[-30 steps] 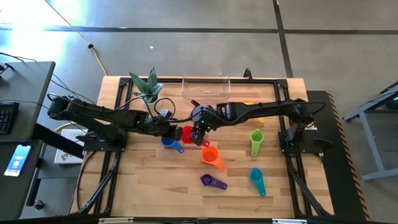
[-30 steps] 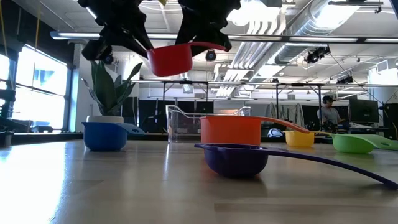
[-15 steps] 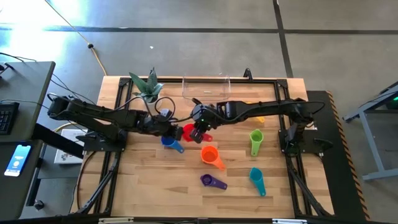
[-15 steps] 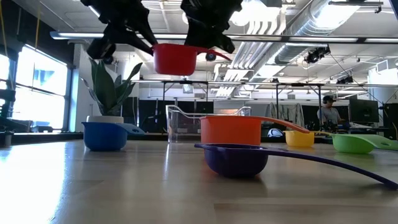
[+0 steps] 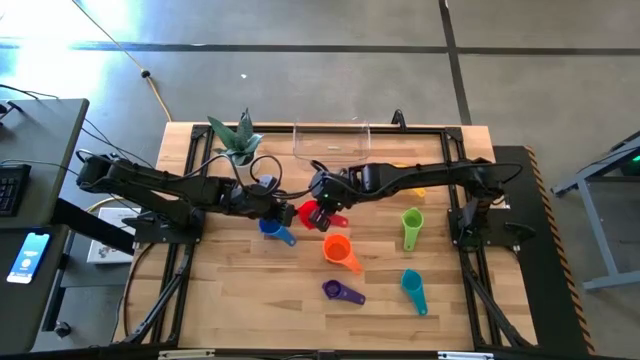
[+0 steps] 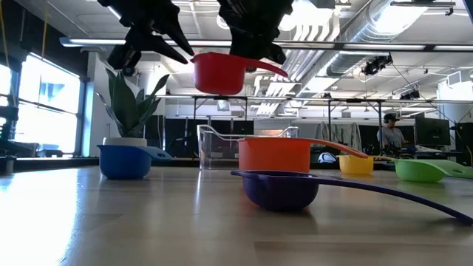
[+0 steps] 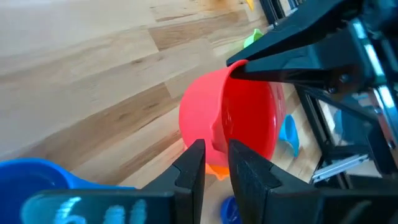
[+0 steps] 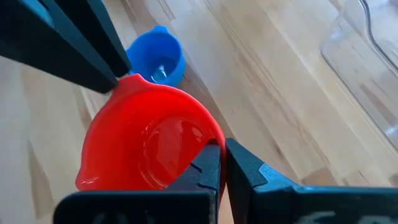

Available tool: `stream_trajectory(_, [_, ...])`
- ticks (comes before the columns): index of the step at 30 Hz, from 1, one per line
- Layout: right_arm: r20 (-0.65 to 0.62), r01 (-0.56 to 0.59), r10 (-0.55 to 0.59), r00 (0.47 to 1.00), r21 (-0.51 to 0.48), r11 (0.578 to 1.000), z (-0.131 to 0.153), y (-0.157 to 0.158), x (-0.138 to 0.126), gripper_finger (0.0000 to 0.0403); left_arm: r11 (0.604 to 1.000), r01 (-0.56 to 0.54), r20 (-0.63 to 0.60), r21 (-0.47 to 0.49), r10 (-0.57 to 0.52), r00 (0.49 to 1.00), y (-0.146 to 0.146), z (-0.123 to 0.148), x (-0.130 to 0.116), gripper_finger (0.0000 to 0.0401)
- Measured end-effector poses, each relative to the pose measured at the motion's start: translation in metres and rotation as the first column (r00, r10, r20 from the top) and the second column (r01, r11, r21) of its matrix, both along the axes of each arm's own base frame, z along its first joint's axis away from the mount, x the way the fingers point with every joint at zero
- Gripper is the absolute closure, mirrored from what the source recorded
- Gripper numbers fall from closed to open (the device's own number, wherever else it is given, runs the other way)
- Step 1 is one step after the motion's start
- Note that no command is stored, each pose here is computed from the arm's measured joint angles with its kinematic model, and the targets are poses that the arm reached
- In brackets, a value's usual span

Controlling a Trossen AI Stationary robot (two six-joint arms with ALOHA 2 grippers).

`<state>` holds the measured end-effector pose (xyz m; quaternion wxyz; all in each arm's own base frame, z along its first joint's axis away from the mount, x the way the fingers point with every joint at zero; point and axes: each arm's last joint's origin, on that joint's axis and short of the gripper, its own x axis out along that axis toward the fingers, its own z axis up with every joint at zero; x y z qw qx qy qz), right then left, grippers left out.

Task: Nest measuring cups in basket
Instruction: Stack the red measuring cup on top of the orange measuring cup

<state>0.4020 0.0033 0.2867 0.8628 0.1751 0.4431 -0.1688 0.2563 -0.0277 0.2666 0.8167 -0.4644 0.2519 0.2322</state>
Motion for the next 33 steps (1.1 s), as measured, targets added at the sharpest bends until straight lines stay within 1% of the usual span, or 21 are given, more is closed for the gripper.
stream_trajectory(3, [-0.035, 0.007, -0.007, 0.999, 0.003, 1.000, -0.002, 0.000, -0.003, 0.0402, 0.999, 0.030, -0.006, 0.036, -0.030, 1.000, 0.000, 0.000, 0.000, 0.0341])
stream_trajectory(11, [-0.125, 0.056, -0.053, 0.991, 0.018, 0.998, -0.005, -0.001, -0.013, 0.0402, 0.995, 0.058, 0.021, 0.077, -0.060, 0.998, 0.001, 0.003, 0.002, 0.0341])
stream_trajectory(17, [-0.119, 0.110, -0.108, 0.987, 0.011, 0.994, 0.013, -0.002, -0.028, 0.0403, 0.997, 0.035, 0.028, 0.074, -0.037, 0.999, 0.008, 0.004, 0.004, 0.0341])
stream_trajectory(19, [-0.109, 0.128, -0.127, 0.986, 0.002, 0.992, 0.021, -0.003, -0.034, 0.0403, 0.995, 0.064, 0.024, 0.077, -0.067, 0.997, 0.011, 0.004, 0.004, 0.0341])
stream_trajectory(23, [-0.095, 0.184, -0.188, 0.978, -0.054, 0.982, 0.040, -0.001, -0.054, 0.0403, 0.985, 0.147, 0.014, 0.094, -0.149, 0.989, 0.014, 0.004, 0.005, 0.0341])
stream_trajectory(26, [-0.088, 0.254, -0.261, 0.961, -0.084, 0.963, 0.054, 0.000, -0.076, 0.0403, 0.982, 0.167, 0.015, 0.090, -0.169, 0.985, 0.016, 0.004, 0.005, 0.0341])
stream_trajectory(28, [-0.074, 0.303, -0.308, 0.948, -0.077, 0.950, 0.057, 0.000, -0.091, 0.0403, 0.982, 0.165, 0.015, 0.089, -0.167, 0.986, 0.017, 0.004, 0.005, 0.0341])
stream_trajectory(30, [-0.055, 0.351, -0.354, 0.934, -0.056, 0.935, 0.054, -0.001, -0.106, 0.0403, 0.981, 0.169, 0.013, 0.098, -0.171, 0.985, 0.018, 0.004, 0.005, 0.0341])
stream_trajectory(33, [-0.024, 0.438, -0.438, 0.899, -0.003, 0.899, 0.046, -0.002, -0.130, 0.0403, 0.976, 0.192, 0.012, 0.107, -0.194, 0.981, 0.021, 0.004, 0.005, 0.0341])
